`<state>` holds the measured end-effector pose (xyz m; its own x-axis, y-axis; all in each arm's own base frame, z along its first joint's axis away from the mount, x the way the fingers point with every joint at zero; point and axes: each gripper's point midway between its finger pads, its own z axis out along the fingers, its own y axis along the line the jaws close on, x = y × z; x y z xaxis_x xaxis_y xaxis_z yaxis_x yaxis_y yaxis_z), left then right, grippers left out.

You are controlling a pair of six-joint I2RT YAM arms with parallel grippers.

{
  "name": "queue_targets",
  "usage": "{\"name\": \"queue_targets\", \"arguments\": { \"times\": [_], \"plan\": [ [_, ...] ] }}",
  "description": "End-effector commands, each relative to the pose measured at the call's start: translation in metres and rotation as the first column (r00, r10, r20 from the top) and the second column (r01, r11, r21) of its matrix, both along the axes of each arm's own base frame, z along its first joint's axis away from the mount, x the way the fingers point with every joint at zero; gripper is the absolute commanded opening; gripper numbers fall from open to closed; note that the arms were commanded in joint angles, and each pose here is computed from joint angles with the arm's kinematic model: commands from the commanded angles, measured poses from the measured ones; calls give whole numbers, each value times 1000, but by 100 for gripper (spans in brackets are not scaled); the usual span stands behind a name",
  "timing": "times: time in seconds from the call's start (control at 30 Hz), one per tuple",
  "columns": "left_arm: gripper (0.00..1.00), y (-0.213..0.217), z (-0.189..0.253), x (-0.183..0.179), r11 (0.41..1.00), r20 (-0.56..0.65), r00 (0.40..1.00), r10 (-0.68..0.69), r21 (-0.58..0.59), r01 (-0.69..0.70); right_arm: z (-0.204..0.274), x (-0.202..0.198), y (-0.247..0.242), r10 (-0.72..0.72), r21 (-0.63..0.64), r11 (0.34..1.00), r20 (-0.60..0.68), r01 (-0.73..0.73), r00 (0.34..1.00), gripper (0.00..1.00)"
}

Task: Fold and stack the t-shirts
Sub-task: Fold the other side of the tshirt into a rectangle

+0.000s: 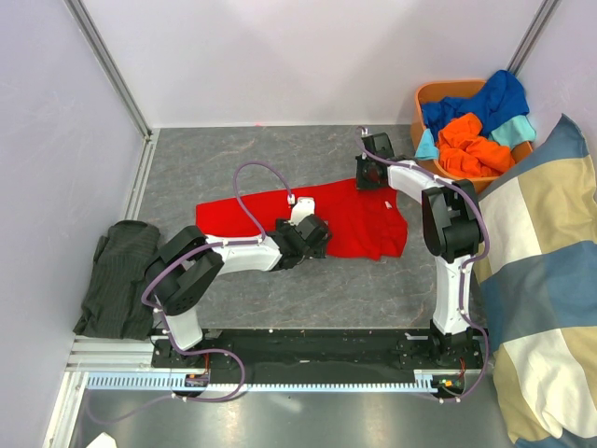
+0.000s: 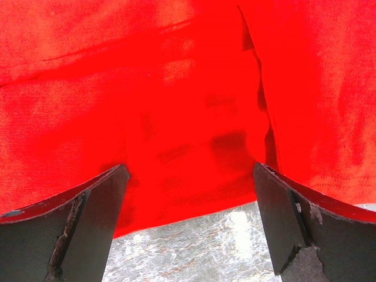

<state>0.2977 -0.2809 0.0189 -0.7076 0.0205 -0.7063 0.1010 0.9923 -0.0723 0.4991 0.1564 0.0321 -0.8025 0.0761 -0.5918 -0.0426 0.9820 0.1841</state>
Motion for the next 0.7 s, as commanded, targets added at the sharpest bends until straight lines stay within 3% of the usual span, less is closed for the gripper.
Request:
{"name": "queue_targets", "arguments": {
  "times": [0.0, 0.3, 0.4, 0.67],
  "plan": [
    [97, 47, -56, -52, 988, -220, 974, 50, 154, -16, 47, 23, 0, -21, 3, 1000, 113, 21, 993, 10],
    [97, 49, -57, -53, 987, -221, 974, 54, 159, -19, 49, 28, -2, -28, -9, 1000, 118, 29, 993, 13],
    [97, 49, -57, -53, 987, -219, 974, 56, 161, -20, 48, 28, -2, -28, -12, 999, 116, 29, 993, 22],
    [97, 51, -57, -53, 986, -218, 974, 61, 166, -25, 42, 26, -1, -21, -10, 1000, 102, 23, 995, 26]
  ]
}}
